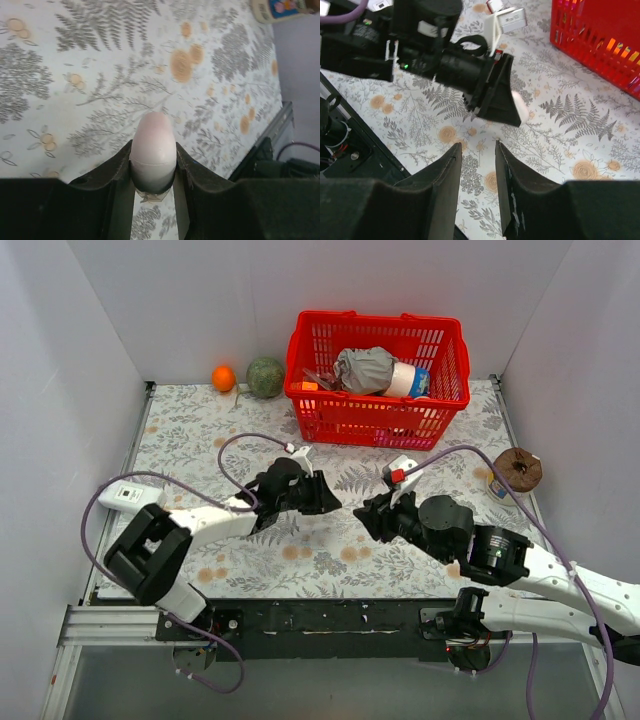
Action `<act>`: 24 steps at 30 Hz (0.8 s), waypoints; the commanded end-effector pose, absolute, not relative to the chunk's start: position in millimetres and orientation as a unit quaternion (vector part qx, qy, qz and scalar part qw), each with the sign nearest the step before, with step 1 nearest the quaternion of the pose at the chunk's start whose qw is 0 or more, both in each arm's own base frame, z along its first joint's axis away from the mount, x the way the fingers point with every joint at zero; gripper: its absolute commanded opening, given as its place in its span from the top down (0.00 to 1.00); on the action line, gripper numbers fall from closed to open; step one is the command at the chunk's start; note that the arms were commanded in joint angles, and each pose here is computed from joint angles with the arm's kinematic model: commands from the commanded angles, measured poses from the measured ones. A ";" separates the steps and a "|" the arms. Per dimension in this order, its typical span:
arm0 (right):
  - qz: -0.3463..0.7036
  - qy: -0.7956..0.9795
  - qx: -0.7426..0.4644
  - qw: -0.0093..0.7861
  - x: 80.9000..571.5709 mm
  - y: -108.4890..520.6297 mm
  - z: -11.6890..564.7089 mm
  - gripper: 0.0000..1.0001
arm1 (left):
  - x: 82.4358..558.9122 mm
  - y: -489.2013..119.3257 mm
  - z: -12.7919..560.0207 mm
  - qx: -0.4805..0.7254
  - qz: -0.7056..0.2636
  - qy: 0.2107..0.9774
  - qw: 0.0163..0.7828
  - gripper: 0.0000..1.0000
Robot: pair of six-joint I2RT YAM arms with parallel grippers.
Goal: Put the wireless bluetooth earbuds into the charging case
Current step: Place the charging case at the center of the board.
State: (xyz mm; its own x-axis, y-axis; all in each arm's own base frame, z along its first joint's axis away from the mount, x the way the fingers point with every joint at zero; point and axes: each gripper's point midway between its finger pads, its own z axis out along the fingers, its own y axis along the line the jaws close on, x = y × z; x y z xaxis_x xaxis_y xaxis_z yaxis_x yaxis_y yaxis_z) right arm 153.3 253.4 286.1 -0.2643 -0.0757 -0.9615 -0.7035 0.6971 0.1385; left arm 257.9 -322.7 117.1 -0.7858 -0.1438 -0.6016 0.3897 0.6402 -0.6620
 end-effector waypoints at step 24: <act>0.337 0.755 -0.241 0.509 136.4 253.9 253.6 0.62 | 316.6 -256.4 16.8 -0.035 -0.266 0.926 0.266 0.41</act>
State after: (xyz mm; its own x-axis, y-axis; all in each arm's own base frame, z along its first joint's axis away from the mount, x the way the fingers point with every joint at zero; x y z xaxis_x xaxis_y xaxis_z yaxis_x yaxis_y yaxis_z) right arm 134.5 253.0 244.6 -0.3712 -0.0721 -0.9257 -0.7148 0.6585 0.2353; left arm 329.6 -293.0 37.2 -0.8454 -0.2115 -0.4905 0.1516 0.7855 -0.6001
